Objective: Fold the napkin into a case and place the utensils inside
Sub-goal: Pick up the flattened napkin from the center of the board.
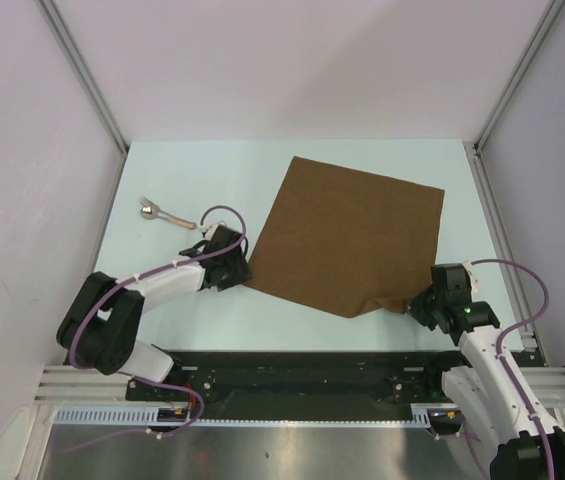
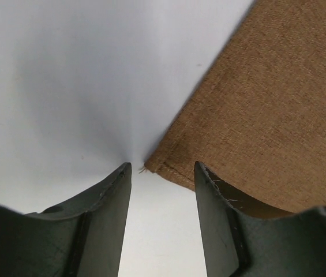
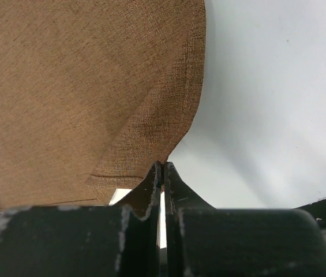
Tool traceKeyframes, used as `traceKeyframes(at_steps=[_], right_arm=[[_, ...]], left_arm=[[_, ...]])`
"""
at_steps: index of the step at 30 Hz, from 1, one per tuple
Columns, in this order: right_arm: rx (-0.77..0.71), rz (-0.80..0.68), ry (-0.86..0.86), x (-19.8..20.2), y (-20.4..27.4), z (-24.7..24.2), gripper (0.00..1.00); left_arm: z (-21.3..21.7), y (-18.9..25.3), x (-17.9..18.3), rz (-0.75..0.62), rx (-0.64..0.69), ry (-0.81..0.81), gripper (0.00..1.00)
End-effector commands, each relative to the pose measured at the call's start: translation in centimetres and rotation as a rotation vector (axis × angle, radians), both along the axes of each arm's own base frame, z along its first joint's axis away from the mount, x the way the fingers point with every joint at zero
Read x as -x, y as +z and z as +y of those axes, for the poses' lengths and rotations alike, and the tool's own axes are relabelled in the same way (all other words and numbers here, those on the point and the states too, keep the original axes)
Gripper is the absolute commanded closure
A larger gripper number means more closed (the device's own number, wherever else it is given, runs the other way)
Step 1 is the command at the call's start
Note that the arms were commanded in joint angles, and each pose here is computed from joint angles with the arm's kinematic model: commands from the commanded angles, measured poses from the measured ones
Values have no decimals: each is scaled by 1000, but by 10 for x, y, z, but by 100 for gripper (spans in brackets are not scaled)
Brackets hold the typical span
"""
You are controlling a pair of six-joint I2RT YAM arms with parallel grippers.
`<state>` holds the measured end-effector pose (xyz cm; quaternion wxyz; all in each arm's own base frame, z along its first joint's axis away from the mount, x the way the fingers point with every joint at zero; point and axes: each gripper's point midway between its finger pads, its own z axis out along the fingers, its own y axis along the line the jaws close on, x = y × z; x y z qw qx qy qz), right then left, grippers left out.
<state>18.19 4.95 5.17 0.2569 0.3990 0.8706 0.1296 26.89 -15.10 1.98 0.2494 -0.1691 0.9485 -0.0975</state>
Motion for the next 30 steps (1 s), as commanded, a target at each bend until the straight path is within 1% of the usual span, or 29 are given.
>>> traceKeyframes(at_steps=[1,3,5,6,11,12,15,18,20,24,26,27,28,30], right_arm=[[-1,-42,17,-5,13,2,100],[4,-52,13,-6,17,0,100],[8,-54,10,-6,17,-1,100],[6,-55,13,-6,18,0,100],[0,-59,27,-7,18,2,100],[-1,-62,32,-7,18,3,100],[0,-69,47,-7,20,4,100],[4,-78,72,-5,25,5,100],[13,-80,99,0,30,5,100],[18,-91,114,11,46,4,100],[-23,-93,137,20,52,11,100],[-43,-117,128,21,57,13,100],[-51,-121,129,23,59,14,100],[-72,-111,129,30,59,16,100]], left_arm=[[-3,-8,0,22,-20,35,50],[-4,-10,3,31,-16,41,55],[-2,-12,5,29,-17,47,58],[1,-13,5,24,-30,56,63],[6,-13,-3,-4,-70,54,72],[5,-12,-4,-9,-70,43,79],[0,-7,-8,-25,-51,26,95],[-2,0,-8,-57,-26,0,100],[-2,10,-5,-85,-15,-21,100],[3,46,13,-181,28,-64,100],[5,55,21,-201,50,-71,100],[10,52,30,-185,50,-70,100],[10,63,33,-220,76,-68,100],[13,61,43,-207,93,-55,100]])
